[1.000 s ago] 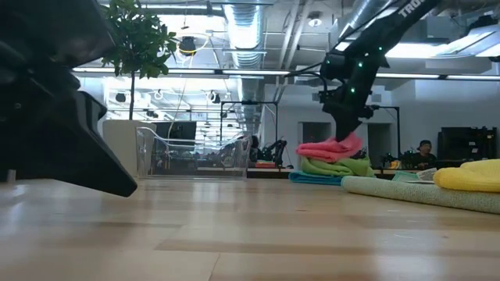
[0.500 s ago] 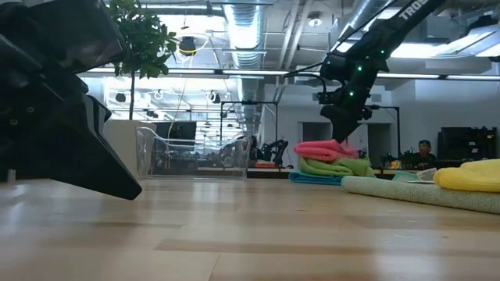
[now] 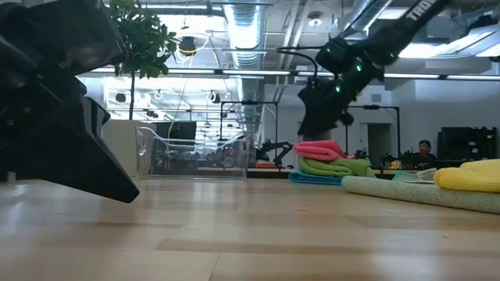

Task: Fold microfiber towels
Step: Stack the pink microfiber cloth on the green microfiber cloth

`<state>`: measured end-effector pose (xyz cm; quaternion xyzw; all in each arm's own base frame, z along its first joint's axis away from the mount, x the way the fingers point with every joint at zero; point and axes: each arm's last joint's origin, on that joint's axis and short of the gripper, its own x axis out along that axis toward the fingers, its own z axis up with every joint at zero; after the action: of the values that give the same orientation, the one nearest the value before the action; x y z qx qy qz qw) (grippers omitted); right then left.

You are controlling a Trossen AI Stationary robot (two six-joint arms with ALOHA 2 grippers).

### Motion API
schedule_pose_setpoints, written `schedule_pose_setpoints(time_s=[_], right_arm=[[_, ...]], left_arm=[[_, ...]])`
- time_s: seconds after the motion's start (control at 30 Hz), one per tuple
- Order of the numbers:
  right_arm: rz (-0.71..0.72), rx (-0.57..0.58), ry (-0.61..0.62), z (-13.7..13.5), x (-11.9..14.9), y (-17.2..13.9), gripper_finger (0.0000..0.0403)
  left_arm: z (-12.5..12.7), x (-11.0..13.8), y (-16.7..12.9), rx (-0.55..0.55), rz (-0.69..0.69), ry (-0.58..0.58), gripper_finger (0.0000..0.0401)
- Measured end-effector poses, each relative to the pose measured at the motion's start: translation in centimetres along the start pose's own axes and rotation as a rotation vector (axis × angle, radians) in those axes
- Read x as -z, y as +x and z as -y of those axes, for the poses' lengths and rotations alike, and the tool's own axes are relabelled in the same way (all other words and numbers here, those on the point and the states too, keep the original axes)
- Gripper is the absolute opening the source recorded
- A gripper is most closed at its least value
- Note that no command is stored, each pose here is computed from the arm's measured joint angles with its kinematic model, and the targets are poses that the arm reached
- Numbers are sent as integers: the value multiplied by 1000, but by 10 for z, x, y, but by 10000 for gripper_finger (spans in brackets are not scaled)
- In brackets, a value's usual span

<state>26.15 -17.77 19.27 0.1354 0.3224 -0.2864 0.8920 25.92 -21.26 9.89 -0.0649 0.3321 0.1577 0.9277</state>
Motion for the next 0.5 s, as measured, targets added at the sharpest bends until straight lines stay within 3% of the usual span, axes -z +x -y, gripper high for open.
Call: schedule_pose_setpoints(time_s=[0.1, 0.23, 0.5], right_arm=[[81, -25, 18, -18, 34, 6, 180], [164, 31, 54, -27, 71, 5, 157], [108, 13, 65, -23, 90, 4, 114]], left_arm=[[1, 1, -1, 4, -1, 3, 0], [1, 1, -2, 7, -1, 6, 0], [1, 1, -2, -10, 20, -10, 0]])
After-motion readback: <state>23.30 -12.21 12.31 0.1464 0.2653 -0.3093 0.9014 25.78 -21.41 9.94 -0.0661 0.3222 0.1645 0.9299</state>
